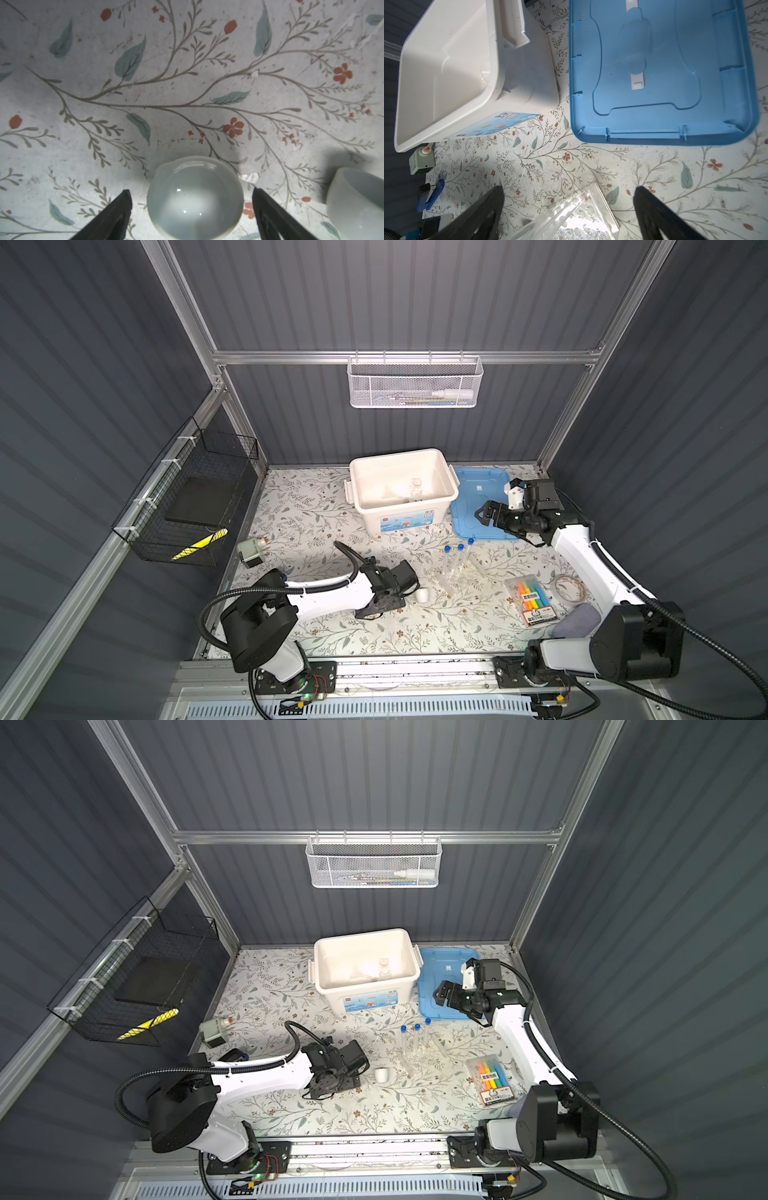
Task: Organize the chemistry lab equipment
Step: 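Lower the left gripper and close it on the white round dish, then lift the white dish with the left gripper and carry it over the box, then lower the white dish into the box and open the left gripper, then move the left gripper to the white cup while the right nears the tubes, then lower the left gripper and close it on the small white cup, then carry the cup over the box while the right gripper returns to the lid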
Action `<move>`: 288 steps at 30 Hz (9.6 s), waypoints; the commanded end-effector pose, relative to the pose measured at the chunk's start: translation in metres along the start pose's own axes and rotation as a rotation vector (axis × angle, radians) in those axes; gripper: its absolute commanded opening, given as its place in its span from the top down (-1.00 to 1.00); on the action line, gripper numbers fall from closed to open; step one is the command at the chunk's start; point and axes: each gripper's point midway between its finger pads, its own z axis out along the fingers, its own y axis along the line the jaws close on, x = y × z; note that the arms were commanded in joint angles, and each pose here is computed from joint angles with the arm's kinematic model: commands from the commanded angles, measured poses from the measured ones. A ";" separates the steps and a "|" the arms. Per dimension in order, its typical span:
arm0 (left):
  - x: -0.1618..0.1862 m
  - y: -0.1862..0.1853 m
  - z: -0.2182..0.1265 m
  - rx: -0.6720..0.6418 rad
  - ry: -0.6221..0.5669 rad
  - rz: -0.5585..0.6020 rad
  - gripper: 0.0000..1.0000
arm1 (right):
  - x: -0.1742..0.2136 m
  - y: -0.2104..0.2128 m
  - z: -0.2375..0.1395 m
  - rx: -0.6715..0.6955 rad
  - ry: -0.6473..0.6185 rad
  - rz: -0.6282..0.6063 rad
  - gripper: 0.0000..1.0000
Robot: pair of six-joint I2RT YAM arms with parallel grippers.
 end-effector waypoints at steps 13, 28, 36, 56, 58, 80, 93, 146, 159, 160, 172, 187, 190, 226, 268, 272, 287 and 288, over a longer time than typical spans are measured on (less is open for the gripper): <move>0.003 0.002 0.009 -0.014 0.000 -0.009 -0.66 | 0.002 -0.001 -0.008 0.001 -0.008 -0.012 -0.98; 0.000 0.004 0.008 0.001 -0.023 -0.014 -0.45 | 0.004 -0.003 -0.008 0.006 -0.007 -0.009 -0.98; -0.005 -0.003 0.003 0.009 -0.035 0.012 -0.33 | 0.002 -0.004 -0.008 0.006 -0.011 -0.008 -0.98; -0.105 -0.058 -0.115 0.085 -0.279 0.152 -0.27 | -0.010 0.018 -0.008 -0.109 -0.039 -0.016 -0.98; -0.127 -0.065 -0.135 0.127 -0.312 0.153 -0.28 | -0.013 0.023 -0.008 -0.132 -0.048 -0.019 -0.98; -0.323 -0.102 -0.101 0.248 -0.283 0.337 -0.23 | -0.032 0.032 -0.005 -0.175 -0.100 0.022 -0.98; -0.327 -0.104 -0.006 0.216 -0.139 0.360 -0.22 | -0.032 0.027 -0.006 -0.143 -0.102 0.036 -0.98; -0.244 -0.114 -0.191 0.385 -0.466 0.443 -0.99 | -0.009 0.025 -0.026 -0.129 -0.083 -0.011 -0.98; -0.076 -0.117 -0.132 0.630 -0.155 0.715 -0.81 | 0.020 0.017 -0.040 -0.106 -0.066 -0.029 -0.98; -0.069 -0.118 -0.126 0.654 -0.134 0.743 -0.79 | 0.023 0.016 -0.041 -0.101 -0.065 -0.024 -0.98; -0.020 -0.127 -0.074 0.750 0.069 1.023 -0.63 | 0.046 -0.006 -0.061 -0.003 -0.114 0.067 -0.98; 0.002 -0.132 -0.045 0.825 0.172 1.122 -0.38 | 0.079 -0.025 -0.071 0.067 -0.111 0.167 -0.98; -0.001 -0.132 -0.040 0.813 0.152 1.104 -0.37 | 0.081 -0.025 -0.073 0.068 -0.114 0.168 -0.98; 0.001 -0.119 0.005 0.701 0.175 0.997 -0.02 | 0.090 -0.030 -0.067 0.097 -0.084 0.168 -0.97; -0.017 -0.096 0.010 0.562 0.078 0.846 0.78 | 0.085 -0.022 -0.068 0.084 -0.091 0.152 -0.98; -0.032 -0.099 -0.001 0.552 0.026 0.827 0.79 | 0.078 -0.014 -0.066 0.058 -0.091 0.136 -0.98; -0.161 -0.125 -0.111 0.572 -0.320 0.726 0.78 | 0.007 0.038 -0.040 -0.078 -0.086 -0.005 -0.98; -0.170 -0.125 -0.118 0.576 -0.341 0.717 0.78 | 0.001 0.042 -0.038 -0.091 -0.082 -0.013 -0.98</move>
